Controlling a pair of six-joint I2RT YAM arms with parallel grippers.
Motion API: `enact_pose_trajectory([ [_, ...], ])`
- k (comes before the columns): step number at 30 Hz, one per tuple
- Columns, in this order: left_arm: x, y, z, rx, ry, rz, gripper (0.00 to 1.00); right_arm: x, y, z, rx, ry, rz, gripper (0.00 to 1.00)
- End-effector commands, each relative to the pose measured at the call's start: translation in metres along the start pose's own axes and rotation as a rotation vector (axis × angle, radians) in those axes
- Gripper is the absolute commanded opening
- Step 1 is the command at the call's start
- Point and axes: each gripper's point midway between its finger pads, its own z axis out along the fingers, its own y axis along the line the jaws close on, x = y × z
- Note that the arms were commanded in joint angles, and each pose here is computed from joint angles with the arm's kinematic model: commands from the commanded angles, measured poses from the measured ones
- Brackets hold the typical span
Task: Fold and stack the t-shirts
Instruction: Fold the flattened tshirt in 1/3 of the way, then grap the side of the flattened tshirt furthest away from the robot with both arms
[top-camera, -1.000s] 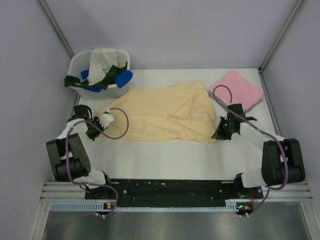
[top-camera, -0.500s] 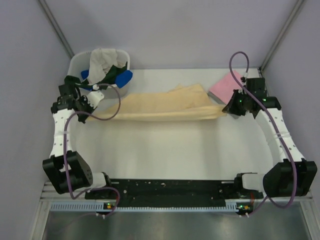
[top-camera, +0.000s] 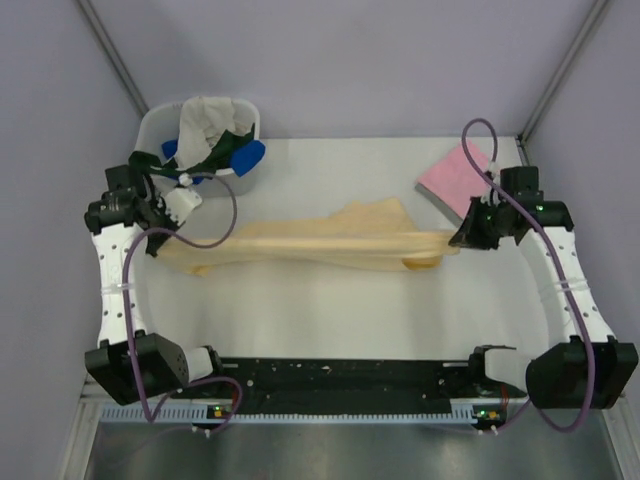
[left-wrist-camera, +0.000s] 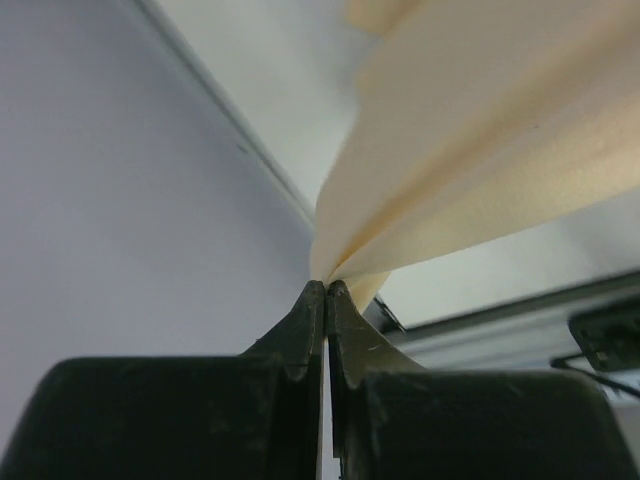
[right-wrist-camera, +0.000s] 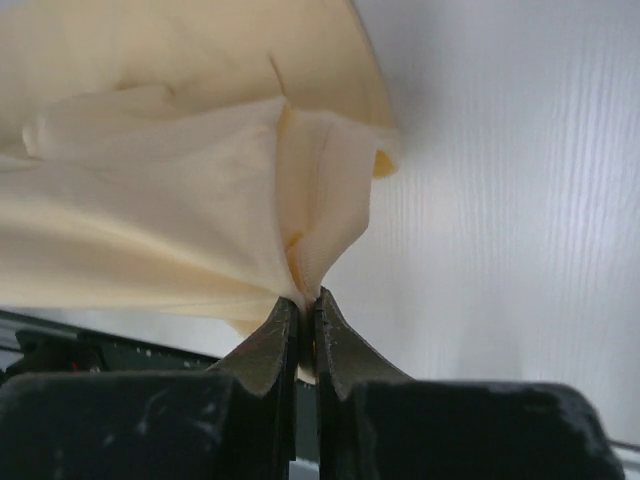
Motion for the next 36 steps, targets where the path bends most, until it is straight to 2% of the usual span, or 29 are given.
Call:
enact_pose_trajectory([
  [1,0.088,-0.068,0.014,0.240,0.352,0.085,0.00,0.087,-0.025,0.024,0.023,0.302,0.121,0.00],
  [5,0.123,-0.123,0.011,0.428,0.455,0.109,0.00,0.146,-0.023,0.030,-0.017,0.470,0.256,0.00],
  [8,0.146,-0.159,0.011,0.574,0.522,0.134,0.00,0.159,-0.026,0.027,0.023,0.530,0.291,0.00],
  [12,0.168,-0.179,0.015,0.632,0.604,0.148,0.00,0.169,-0.028,0.030,0.053,0.573,0.335,0.00],
  [14,0.172,-0.186,0.017,0.658,0.618,0.148,0.07,0.168,-0.031,0.029,0.079,0.559,0.339,0.00],
  [16,0.173,-0.188,0.018,0.672,0.624,0.148,0.18,0.166,-0.036,0.026,0.113,0.532,0.344,0.02],
  [17,0.173,-0.187,0.019,0.675,0.625,0.146,0.25,0.165,-0.043,0.025,0.161,0.511,0.346,0.09],
  [19,0.171,-0.186,0.020,0.684,0.625,0.143,0.38,0.161,-0.054,0.020,0.241,0.472,0.357,0.58],
  [21,0.166,-0.182,0.020,0.690,0.614,0.137,0.47,0.152,-0.067,0.014,0.328,0.412,0.381,0.80],
  [22,0.162,-0.179,0.020,0.687,0.601,0.135,0.48,0.144,-0.074,0.010,0.364,0.361,0.383,0.83],
  [24,0.143,-0.163,0.018,0.654,0.533,0.119,0.50,0.117,-0.080,0.000,0.411,0.225,0.377,0.84],
  [25,0.131,-0.153,0.019,0.625,0.489,0.105,0.52,0.098,-0.075,-0.001,0.381,0.145,0.373,0.83],
  [27,0.096,-0.130,0.026,0.552,0.352,0.050,0.56,0.047,-0.052,0.001,0.237,-0.056,0.326,0.77],
  [29,0.058,-0.103,0.040,0.462,0.222,-0.055,0.58,0.009,-0.022,0.010,0.071,-0.193,0.214,0.73],
  [32,0.020,-0.076,0.064,0.407,0.120,-0.206,0.57,-0.021,0.019,0.043,-0.023,-0.246,0.007,0.71],
  [36,-0.012,-0.048,0.109,0.331,0.016,-0.347,0.56,-0.060,0.060,0.105,-0.048,-0.206,-0.241,0.71],
])
